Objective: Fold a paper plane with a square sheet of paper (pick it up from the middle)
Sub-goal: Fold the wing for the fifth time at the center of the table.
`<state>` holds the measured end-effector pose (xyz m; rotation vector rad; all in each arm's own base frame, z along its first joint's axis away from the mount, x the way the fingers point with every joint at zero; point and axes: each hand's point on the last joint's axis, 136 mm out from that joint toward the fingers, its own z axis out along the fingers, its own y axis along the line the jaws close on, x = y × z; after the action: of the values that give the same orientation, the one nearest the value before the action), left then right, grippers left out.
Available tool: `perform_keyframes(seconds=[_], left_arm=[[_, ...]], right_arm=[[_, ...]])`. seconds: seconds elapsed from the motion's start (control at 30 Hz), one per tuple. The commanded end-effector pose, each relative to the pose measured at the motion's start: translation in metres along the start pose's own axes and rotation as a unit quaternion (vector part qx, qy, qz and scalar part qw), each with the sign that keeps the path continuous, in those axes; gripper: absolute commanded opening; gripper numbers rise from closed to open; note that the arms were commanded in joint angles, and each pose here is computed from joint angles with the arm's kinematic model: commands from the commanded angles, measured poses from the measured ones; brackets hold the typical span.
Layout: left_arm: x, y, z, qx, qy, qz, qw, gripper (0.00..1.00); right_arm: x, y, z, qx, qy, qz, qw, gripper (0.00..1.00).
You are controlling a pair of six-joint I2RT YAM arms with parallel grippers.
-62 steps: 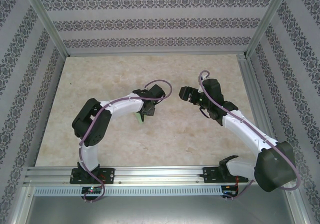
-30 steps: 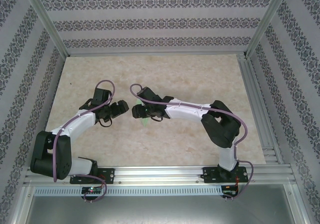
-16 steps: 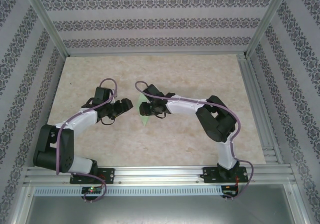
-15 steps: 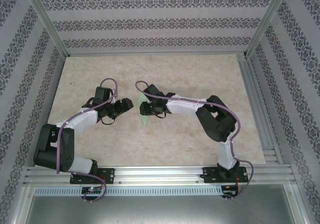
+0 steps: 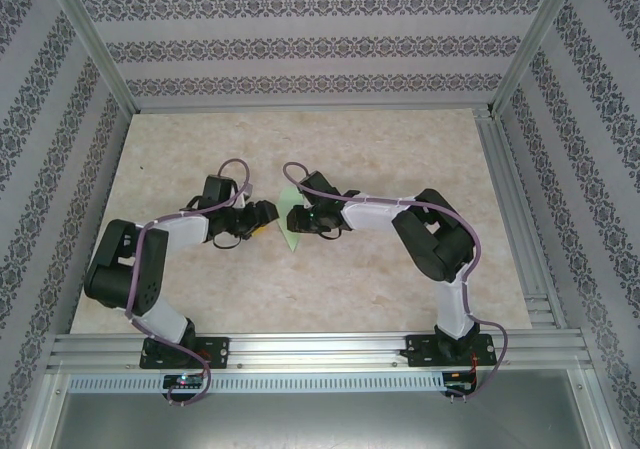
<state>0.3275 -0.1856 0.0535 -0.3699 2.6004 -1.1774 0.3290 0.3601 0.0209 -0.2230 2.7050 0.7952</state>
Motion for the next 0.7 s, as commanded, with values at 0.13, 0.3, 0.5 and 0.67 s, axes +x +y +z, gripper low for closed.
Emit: perform_keyframes(seconds=[0.13, 0.3, 0.5, 0.67], left_arm=[[-0.006, -0.022, 0.016, 0.034, 0.009, 0.019, 0.999, 0.58], [-0.008, -0.02, 0.024, 0.03, 0.014, 0.018, 0.999, 0.47], [-0.011, -0.012, 0.028, 0.013, 0.011, 0.016, 1.0, 0.42], [-0.012, -0.006, 0.029, -0.003, 0.008, 0.018, 1.0, 0.41]], right_arm=[[-0.002, -0.002, -0.006, -0.032, -0.01, 0.026, 0.999, 0.3], [-0.002, -0.003, -0.008, -0.042, -0.012, 0.032, 0.999, 0.29], [-0.001, -0.005, -0.008, -0.045, -0.011, 0.035, 0.998, 0.28], [0.0, -0.008, -0.008, -0.044, -0.011, 0.036, 0.998, 0.27]])
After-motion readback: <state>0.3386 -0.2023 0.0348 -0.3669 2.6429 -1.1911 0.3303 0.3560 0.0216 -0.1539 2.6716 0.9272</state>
